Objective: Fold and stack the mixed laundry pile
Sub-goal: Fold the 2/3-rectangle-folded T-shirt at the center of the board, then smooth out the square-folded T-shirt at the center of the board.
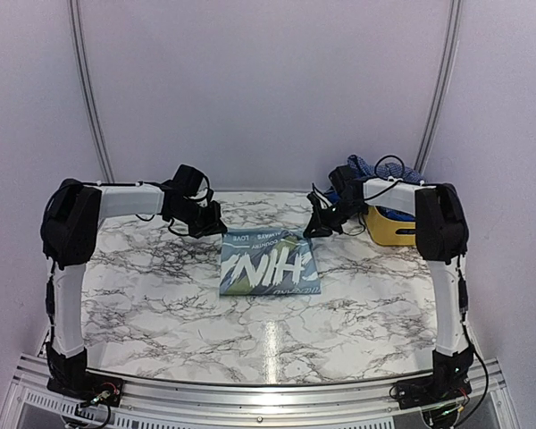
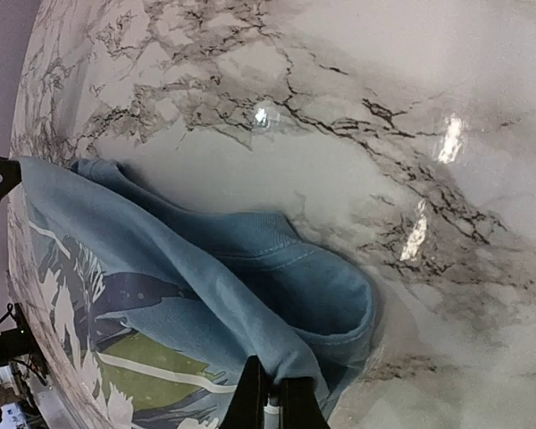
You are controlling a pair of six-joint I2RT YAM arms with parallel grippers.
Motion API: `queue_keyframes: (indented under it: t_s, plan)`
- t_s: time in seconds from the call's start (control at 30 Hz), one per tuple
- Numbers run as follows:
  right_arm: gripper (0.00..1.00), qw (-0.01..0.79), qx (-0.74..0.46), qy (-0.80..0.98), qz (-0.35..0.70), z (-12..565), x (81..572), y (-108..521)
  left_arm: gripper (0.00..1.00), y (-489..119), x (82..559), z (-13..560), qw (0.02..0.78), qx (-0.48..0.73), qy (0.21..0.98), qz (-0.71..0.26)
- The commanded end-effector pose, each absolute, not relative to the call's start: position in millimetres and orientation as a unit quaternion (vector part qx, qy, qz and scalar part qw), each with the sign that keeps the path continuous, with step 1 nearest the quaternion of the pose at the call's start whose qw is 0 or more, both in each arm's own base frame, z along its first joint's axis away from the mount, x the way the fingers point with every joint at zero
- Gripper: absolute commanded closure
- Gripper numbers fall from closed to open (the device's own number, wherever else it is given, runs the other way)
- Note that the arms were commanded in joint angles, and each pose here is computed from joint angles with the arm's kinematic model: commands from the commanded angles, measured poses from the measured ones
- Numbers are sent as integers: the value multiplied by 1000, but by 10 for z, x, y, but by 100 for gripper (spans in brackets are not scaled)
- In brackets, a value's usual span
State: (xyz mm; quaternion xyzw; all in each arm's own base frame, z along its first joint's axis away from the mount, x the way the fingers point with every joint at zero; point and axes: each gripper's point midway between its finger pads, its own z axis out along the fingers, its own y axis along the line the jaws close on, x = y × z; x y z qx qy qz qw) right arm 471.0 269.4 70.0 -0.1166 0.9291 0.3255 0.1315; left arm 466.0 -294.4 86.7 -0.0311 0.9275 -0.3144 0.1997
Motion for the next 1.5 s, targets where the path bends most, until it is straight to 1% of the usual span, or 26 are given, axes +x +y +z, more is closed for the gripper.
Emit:
queue_keyframes:
  t_s: [0.0,0.03,0.07,0.17,0.2,0.23,0.27,0.37,0.43,0.5,0.6,0.73,0.8,0.93,1.0,1.17,1.33,1.47]
  plan:
    - [91,159,-101,928,321,790,4988,2605,100,-2867,4799,672,188,-32,933,-306]
    - [84,163,-95,930,316,812,5031,2557,100,-2824,4841,654,190,-36,933,-304]
    - [78,167,-90,930,315,859,5059,2514,87,-2796,4887,677,197,-34,932,-303]
    - [57,201,-76,926,310,1167,5137,2319,37,-2683,5019,961,241,-22,927,-285]
    - [52,215,-78,923,308,1301,5138,2266,18,-2644,5038,1096,258,-18,925,-280]
    - [48,228,-83,920,308,1443,5110,2236,4,-2604,5045,1211,273,-14,922,-274]
    - [46,242,-93,913,314,1568,5077,2236,1,-2579,5024,1328,285,-9,919,-271]
    - [44,244,-121,891,364,1792,4835,2343,1,-2514,4912,1600,315,-6,907,-279]
    - [44,228,-137,867,421,1844,4635,2529,1,-2557,4791,1733,322,1,894,-312]
    - [42,204,-162,854,451,1800,4439,2731,1,-2663,4670,1824,318,4,878,-358]
    - [41,185,-182,863,434,1603,4395,2764,1,-2822,4504,1785,302,18,869,-391]
    - [41,211,-159,884,385,1382,4573,2465,1,-2941,4441,1409,274,24,885,-375]
    - [43,217,-171,894,353,1291,4622,2380,8,-2973,4459,1254,261,16,891,-371]
    - [50,207,-182,900,337,1091,4660,2364,28,-3066,4502,1034,235,16,899,-370]
    - [54,200,-186,902,335,998,4696,2374,33,-3076,4520,901,222,12,904,-364]
    - [63,191,-191,899,344,897,4772,2442,43,-3099,4563,714,208,8,910,-358]
    - [66,188,-196,898,347,864,4836,2524,47,-3133,4642,594,199,-3,913,-355]
    - [70,184,-199,896,352,821,4904,2597,51,-3133,4701,482,193,-13,917,-348]
